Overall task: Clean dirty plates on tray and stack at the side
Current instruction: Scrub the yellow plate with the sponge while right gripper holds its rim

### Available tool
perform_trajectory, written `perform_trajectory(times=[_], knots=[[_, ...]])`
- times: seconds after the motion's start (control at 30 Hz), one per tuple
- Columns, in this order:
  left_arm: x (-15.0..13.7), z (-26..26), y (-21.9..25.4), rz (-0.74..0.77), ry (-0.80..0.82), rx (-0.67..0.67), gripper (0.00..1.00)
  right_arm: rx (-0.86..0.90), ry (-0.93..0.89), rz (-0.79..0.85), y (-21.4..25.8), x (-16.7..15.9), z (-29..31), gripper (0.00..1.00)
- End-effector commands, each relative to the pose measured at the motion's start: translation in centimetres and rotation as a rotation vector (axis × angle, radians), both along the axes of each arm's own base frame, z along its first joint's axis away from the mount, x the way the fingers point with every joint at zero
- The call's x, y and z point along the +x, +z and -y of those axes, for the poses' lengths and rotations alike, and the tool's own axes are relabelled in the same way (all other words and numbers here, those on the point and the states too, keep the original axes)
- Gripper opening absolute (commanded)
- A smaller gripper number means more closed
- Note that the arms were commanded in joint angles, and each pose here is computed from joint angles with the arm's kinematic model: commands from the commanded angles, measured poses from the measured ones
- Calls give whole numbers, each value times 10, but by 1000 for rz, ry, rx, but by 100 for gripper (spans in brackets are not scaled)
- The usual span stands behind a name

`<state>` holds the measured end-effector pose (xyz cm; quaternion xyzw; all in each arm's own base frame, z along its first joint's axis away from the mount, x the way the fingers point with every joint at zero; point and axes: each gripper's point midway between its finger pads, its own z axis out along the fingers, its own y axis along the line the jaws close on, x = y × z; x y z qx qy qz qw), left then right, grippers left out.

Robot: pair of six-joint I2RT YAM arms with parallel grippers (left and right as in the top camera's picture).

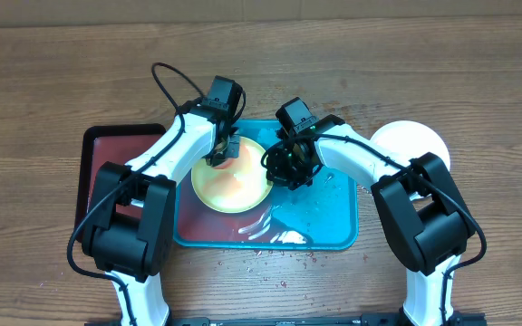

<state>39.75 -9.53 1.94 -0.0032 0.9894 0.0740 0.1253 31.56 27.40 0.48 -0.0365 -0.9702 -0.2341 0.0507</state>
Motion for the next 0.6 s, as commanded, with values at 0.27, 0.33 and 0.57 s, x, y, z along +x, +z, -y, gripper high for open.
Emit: perform_trajectory(times=[0.27, 0.33, 0.57], knots=[[-85, 37, -9, -400, -258, -251, 4, -40, 17, -8, -14, -5, 4, 4], [-100, 74, 3, -440, -404, -481, 4, -39, 17, -7, -14, -4, 4, 4], [-59, 112, 14, -236, -490, -650, 4, -39, 17, -7, -14, -4, 4, 4]])
